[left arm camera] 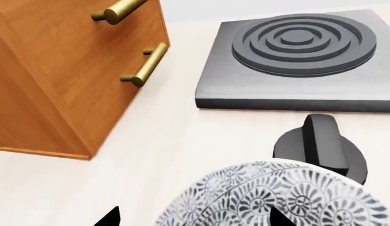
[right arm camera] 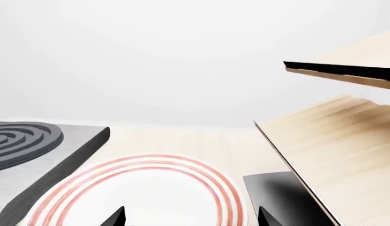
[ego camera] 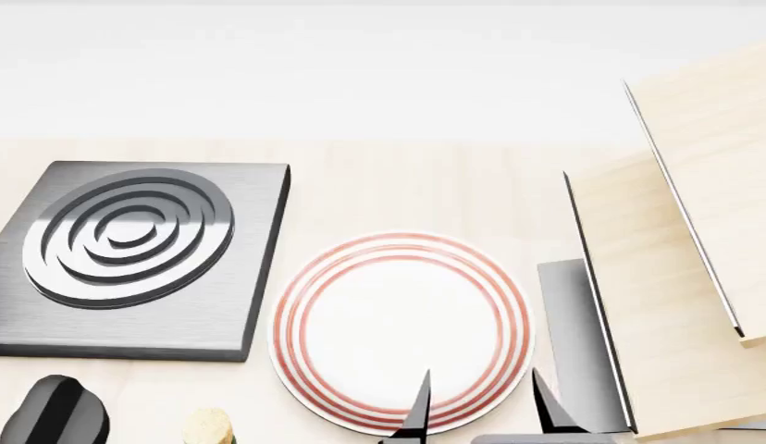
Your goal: Pick up the akita bowl and put it on the plate.
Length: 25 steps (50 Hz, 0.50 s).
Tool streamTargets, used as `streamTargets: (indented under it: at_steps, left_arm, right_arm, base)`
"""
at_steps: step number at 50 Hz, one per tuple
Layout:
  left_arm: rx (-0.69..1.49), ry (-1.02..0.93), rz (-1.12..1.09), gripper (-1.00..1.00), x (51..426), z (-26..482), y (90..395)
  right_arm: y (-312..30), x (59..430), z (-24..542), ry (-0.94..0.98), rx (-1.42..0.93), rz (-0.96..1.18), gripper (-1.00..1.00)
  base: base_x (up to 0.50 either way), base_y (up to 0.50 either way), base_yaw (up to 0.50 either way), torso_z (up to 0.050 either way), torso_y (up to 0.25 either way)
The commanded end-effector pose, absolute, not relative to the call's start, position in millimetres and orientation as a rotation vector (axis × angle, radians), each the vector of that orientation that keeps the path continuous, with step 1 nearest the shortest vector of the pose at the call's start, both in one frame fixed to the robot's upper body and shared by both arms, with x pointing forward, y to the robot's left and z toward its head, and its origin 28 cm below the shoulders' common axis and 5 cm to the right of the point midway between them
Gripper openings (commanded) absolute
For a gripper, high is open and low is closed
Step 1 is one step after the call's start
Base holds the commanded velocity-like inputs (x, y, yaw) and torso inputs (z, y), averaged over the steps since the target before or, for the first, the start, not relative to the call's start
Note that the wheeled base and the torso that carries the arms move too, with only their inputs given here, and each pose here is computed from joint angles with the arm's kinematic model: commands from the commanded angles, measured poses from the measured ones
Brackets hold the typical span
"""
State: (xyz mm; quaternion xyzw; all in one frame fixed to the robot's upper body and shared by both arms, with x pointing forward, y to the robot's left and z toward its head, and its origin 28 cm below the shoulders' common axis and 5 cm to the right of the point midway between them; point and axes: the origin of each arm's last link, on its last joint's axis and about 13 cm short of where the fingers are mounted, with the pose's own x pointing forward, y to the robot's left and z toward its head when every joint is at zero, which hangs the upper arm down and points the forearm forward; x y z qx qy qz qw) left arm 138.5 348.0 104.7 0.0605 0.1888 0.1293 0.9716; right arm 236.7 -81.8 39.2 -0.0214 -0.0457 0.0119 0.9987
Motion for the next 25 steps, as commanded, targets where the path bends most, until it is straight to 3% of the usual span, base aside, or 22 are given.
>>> streamTargets:
  at_steps: [1,25]
  left_arm:
    - [0.125,0.406,0.254,1.0,137.5,101.5,349.1]
    - [0.111,0.44,0.259,1.0,136.0,100.5,353.7]
  right_arm:
    - [-81.7,237.2,37.9,-0.087,-0.044,0.022,1.0]
    - [-80.5,238.5,35.9,-0.081,-0.045,0.029,1.0]
  base:
    - [0.0,0.0,0.0,0.0,0.0]
    - [0.0,0.0,0.0,0.0,0.0]
